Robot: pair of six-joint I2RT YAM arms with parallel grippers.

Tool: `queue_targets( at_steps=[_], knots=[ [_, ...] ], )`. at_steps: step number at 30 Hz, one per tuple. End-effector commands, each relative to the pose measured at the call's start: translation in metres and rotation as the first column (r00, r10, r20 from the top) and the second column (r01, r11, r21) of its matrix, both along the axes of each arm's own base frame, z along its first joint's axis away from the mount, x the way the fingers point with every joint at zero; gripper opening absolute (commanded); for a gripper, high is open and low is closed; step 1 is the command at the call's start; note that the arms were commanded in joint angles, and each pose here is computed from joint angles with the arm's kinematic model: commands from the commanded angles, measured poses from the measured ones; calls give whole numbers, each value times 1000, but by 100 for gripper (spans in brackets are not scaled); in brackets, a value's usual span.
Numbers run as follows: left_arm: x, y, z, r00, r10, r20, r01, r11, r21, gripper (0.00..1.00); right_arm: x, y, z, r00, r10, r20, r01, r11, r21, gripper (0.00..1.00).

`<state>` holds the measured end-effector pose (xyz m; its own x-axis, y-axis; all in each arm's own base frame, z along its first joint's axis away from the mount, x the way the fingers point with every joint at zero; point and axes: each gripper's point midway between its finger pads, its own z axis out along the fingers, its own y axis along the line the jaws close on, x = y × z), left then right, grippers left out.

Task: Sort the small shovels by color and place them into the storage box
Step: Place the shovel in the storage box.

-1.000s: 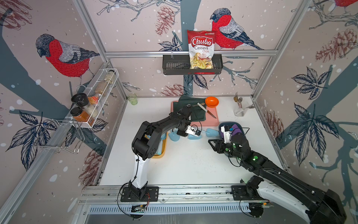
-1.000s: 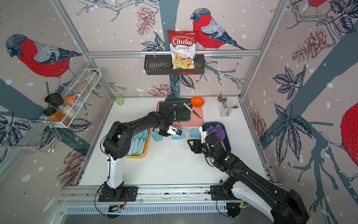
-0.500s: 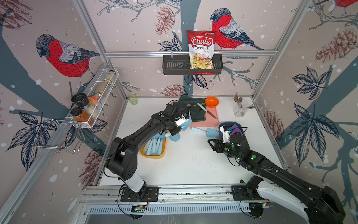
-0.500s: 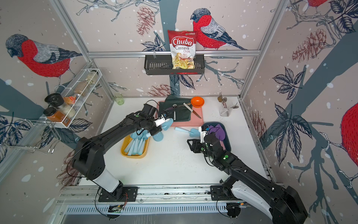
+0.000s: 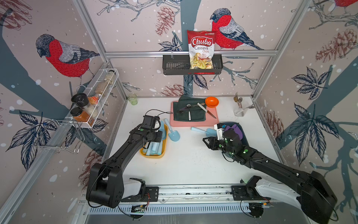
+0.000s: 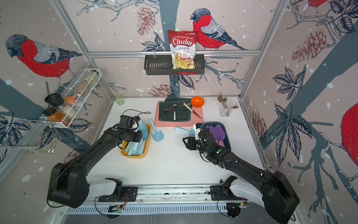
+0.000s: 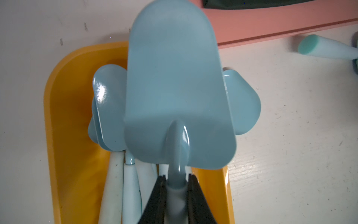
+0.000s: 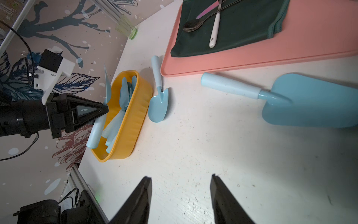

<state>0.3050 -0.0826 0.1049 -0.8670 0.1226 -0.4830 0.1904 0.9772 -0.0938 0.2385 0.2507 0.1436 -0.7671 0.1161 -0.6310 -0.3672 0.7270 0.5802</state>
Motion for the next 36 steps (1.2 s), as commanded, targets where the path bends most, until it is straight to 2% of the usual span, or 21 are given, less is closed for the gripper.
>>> queue_targets(
  at_steps=[1,4,10,15,21,27,36],
  knots=[
    [13,9,2,994,92,51,-91,996,-7,0,2,13,10,999,37,35,-38,999,25,53],
    [16,12,-3,991,123,44,-122,992,-23,2,1,19,8,998,54,28,-55,998,11,53],
    [16,3,-10,994,110,6,-110,991,-78,13,1,24,4,997,68,20,-68,998,-11,53],
    [14,7,-14,992,128,-7,-128,990,-66,40,1,24,2,998,67,15,-67,998,-16,53],
    [7,9,-18,990,138,-17,-139,987,-77,40,1,24,0,998,67,13,-67,998,-16,53],
    [2,5,-27,990,133,-47,-137,986,-98,29,2,30,0,997,78,13,-78,997,-14,52],
    [-1,15,-48,980,175,-92,-180,982,-49,23,1,32,-3,997,83,5,-83,996,-22,52]
  ],
)
